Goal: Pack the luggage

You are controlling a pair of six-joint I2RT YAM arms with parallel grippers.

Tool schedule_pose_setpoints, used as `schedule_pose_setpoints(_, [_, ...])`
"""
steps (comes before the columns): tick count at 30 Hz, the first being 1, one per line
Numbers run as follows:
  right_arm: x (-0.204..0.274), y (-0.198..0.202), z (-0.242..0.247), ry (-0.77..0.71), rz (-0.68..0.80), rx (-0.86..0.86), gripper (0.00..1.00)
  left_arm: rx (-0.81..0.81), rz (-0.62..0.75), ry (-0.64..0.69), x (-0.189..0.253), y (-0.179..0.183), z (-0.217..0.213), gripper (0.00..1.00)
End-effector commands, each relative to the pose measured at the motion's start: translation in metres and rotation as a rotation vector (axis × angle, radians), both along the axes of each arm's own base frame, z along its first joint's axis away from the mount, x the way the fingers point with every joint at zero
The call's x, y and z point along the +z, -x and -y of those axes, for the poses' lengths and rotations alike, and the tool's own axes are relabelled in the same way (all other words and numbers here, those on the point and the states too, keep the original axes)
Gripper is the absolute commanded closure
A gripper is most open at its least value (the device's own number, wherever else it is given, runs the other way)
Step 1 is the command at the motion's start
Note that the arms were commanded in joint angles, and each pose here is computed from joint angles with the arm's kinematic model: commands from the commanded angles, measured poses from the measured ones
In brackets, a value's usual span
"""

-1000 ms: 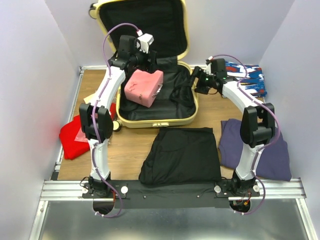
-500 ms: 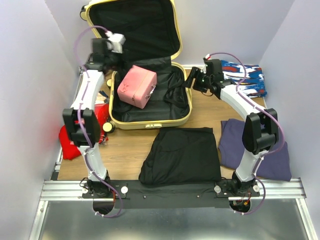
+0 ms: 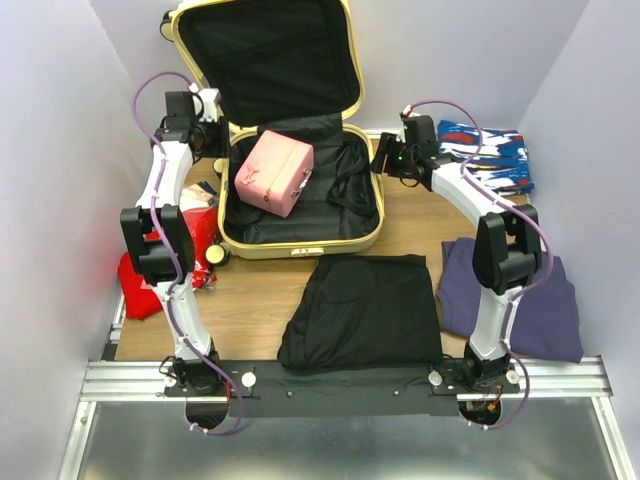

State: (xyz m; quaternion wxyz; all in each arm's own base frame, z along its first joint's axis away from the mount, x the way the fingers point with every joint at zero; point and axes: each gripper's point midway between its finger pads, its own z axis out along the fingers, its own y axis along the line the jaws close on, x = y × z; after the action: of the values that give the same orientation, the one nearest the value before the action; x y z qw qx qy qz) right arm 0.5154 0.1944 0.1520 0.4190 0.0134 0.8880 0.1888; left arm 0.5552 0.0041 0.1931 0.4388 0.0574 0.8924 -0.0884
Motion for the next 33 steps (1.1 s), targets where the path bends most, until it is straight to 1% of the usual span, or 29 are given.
schedule_pose_setpoints(1, [-0.014, -0.012, -0.003, 0.023, -0.007, 0.004, 0.32, 0.041, -0.118, -0.017, -0.038, 0.01, -0.006, 0.33])
schedule_pose_setpoints(4, [-0.02, -0.013, -0.007, 0.012, -0.021, 0.019, 0.41, 0.03, -0.136, 0.0, -0.047, 0.011, -0.002, 0.38])
schedule_pose_setpoints(5, [-0.024, -0.014, -0.008, 0.01, -0.028, 0.022, 0.5, 0.022, -0.142, 0.008, -0.051, 0.011, 0.0, 0.45])
schedule_pose_setpoints(7, [-0.023, -0.015, -0.009, 0.002, -0.028, 0.022, 0.61, 0.009, -0.163, 0.035, -0.059, 0.011, 0.005, 0.55])
schedule_pose_setpoints(8, [-0.021, -0.015, -0.009, 0.003, -0.024, 0.023, 0.75, 0.002, -0.169, 0.045, -0.062, 0.011, 0.008, 0.65])
schedule_pose_setpoints(10, [-0.022, -0.013, -0.004, 0.021, -0.022, 0.012, 0.87, -0.031, -0.172, 0.072, -0.065, 0.01, 0.017, 0.77])
schedule_pose_setpoints(11, [-0.022, -0.012, -0.001, 0.029, -0.021, 0.007, 0.98, -0.041, -0.173, 0.078, -0.065, 0.009, 0.02, 0.84])
schedule_pose_setpoints(12, [-0.017, -0.011, 0.003, 0.041, -0.007, -0.005, 0.99, -0.061, -0.168, 0.089, -0.064, 0.008, 0.028, 0.88])
schedule_pose_setpoints(14, [-0.022, -0.006, 0.013, 0.058, -0.023, -0.02, 0.99, -0.104, -0.162, 0.116, -0.061, 0.008, 0.043, 0.97])
schedule_pose_setpoints(16, [-0.022, -0.002, 0.029, 0.07, -0.028, -0.055, 0.99, -0.156, -0.148, 0.129, -0.055, 0.008, 0.065, 1.0])
schedule_pose_setpoints(18, [-0.022, 0.0, 0.043, 0.085, -0.031, -0.09, 0.99, -0.188, -0.124, 0.142, -0.049, 0.006, 0.076, 1.0])
schedule_pose_setpoints(19, [-0.019, -0.001, 0.054, 0.085, -0.027, -0.11, 0.99, -0.221, -0.129, 0.167, -0.047, 0.009, 0.1, 1.0])
schedule_pose_setpoints(23, [-0.02, 0.002, 0.089, 0.127, -0.032, -0.183, 0.99, -0.273, -0.12, 0.179, -0.045, 0.007, 0.132, 1.0])
schedule_pose_setpoints(28, [-0.019, 0.011, 0.121, 0.174, -0.037, -0.247, 0.99, -0.309, -0.094, 0.184, -0.039, -0.002, 0.157, 1.0])
schedule_pose_setpoints(33, [-0.021, 0.014, 0.131, 0.169, -0.05, -0.258, 0.99, -0.315, -0.058, 0.18, -0.035, -0.014, 0.168, 1.0])
